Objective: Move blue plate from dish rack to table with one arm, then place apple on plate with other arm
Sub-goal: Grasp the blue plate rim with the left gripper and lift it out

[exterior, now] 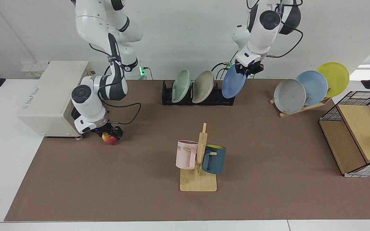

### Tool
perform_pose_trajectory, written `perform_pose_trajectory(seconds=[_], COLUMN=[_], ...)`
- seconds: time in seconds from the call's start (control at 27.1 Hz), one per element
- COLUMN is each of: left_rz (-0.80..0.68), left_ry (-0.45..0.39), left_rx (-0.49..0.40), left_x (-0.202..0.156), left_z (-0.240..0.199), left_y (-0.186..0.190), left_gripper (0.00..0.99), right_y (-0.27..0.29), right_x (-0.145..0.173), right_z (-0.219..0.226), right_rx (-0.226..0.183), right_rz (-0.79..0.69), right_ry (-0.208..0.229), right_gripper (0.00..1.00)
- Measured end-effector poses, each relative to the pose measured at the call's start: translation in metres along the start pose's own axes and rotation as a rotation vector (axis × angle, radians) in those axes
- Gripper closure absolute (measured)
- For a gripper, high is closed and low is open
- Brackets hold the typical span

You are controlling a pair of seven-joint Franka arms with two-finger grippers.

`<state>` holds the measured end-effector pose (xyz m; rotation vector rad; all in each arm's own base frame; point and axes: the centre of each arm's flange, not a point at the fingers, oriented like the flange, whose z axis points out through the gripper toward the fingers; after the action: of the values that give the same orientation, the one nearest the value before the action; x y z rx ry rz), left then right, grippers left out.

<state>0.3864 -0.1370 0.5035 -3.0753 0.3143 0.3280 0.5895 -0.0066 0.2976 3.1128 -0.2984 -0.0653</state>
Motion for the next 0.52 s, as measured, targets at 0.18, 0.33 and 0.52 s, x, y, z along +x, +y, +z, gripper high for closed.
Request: perform_pose_trajectory(seconds=[0.18, 0.33, 0.52], left_rz=[-0.065, -0.104, -0.137], left_ry=[0.071, 0.103, 0.142], left_rx=[-0.045, -0.088, -0.236], left_x=[0.004, 0.013, 0.038], left_z=[-0.038, -0.052, -0.053], left_y=[-0.039, -0.069, -0.082], left_gripper=[0.921, 0.921, 0.921], right_y=[0.000, -0.002, -0.008], right_x=[-0.001, -0.002, -0.003], right_z=[0.006, 0.009, 0.009], right_rx=[-0.001, -0.001, -0.001], right_rz=[-0.001, -0.005, -0.015], right_ry=[-0.006, -0.005, -0.003], right_gripper=[0.00, 0.13, 0.22])
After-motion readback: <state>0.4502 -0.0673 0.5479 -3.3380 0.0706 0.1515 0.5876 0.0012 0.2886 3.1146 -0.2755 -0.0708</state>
